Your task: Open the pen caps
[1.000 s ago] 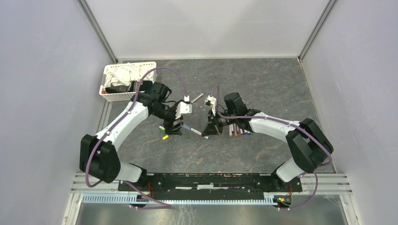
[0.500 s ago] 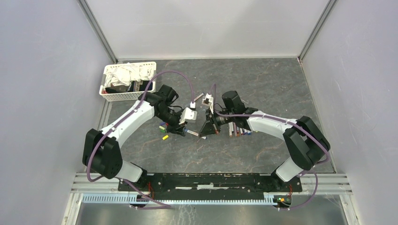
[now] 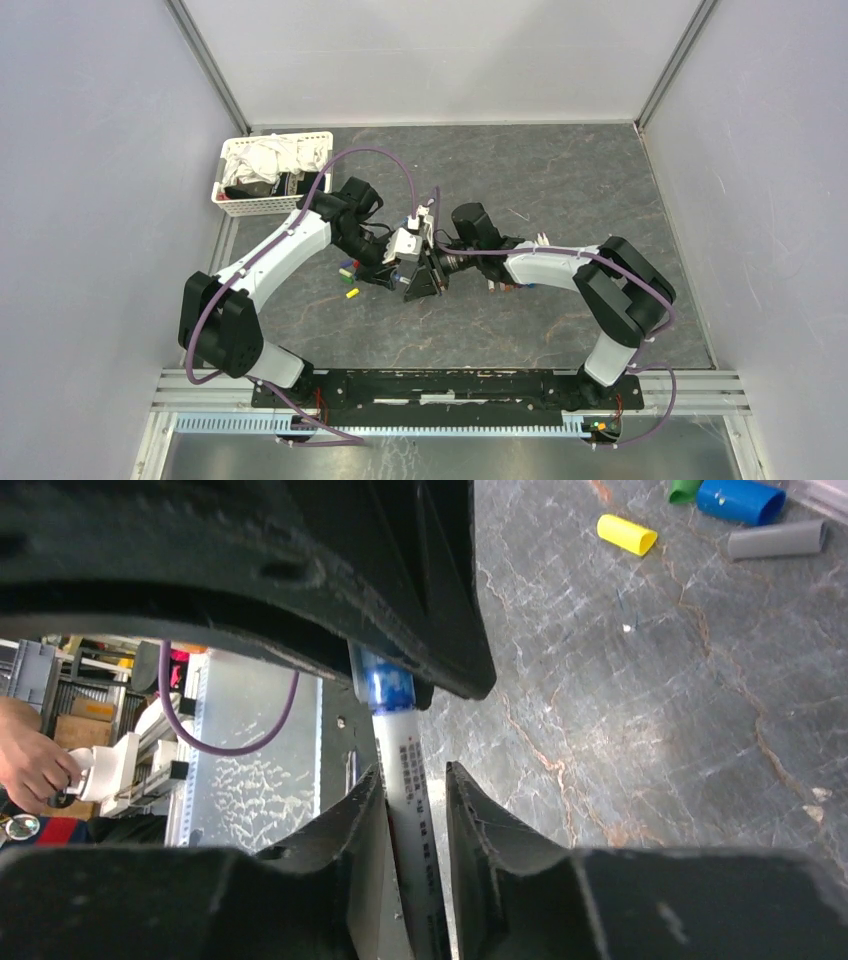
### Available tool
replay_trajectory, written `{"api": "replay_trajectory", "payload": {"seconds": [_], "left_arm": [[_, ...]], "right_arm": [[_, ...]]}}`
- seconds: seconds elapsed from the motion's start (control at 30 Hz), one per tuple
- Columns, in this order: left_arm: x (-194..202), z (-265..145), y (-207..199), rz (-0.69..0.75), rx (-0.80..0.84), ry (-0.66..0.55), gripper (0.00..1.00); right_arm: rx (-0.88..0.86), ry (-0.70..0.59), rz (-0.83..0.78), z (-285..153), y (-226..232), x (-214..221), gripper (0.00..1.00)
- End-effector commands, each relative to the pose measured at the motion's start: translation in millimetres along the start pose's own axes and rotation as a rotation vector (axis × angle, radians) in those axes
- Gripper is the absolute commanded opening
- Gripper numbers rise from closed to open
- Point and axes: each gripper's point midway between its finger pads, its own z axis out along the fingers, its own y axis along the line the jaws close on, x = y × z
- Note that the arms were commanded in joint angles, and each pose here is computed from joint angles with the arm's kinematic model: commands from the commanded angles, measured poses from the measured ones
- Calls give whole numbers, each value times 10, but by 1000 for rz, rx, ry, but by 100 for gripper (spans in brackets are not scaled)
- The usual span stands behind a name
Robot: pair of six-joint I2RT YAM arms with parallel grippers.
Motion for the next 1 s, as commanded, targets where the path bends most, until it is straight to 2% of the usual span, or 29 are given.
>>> {"api": "replay_trajectory", "payload": {"seconds": [0.0, 0.13, 0.23, 0.27, 0.53, 0.73, 0.83, 0.97], "left_arm": [[-138, -67, -56, 67, 15, -33, 2], [-89, -64, -88, 71, 24, -16, 2], [-63, -69, -80, 76, 22, -1, 2], [-50, -76, -71, 78, 18, 8, 2], [150, -318, 236, 109, -85, 155, 2], [361, -800, 627, 39, -179, 161, 2], [365, -798, 630, 23, -184, 123, 2], [172, -534, 418, 16, -116, 6, 2]], "right_arm": [[-42, -110, -43, 39, 120, -401, 29], [-50, -110, -38, 40, 134, -430, 21], [-49, -101, -33, 23, 144, -374, 2], [-43, -94, -29, 12, 136, -328, 0], [110, 33, 2, -226, -22, 393, 0], [208, 55, 37, -501, -98, 788, 0], [224, 29, 36, -572, -93, 796, 0], [222, 1, 13, -565, -78, 594, 0]]}}
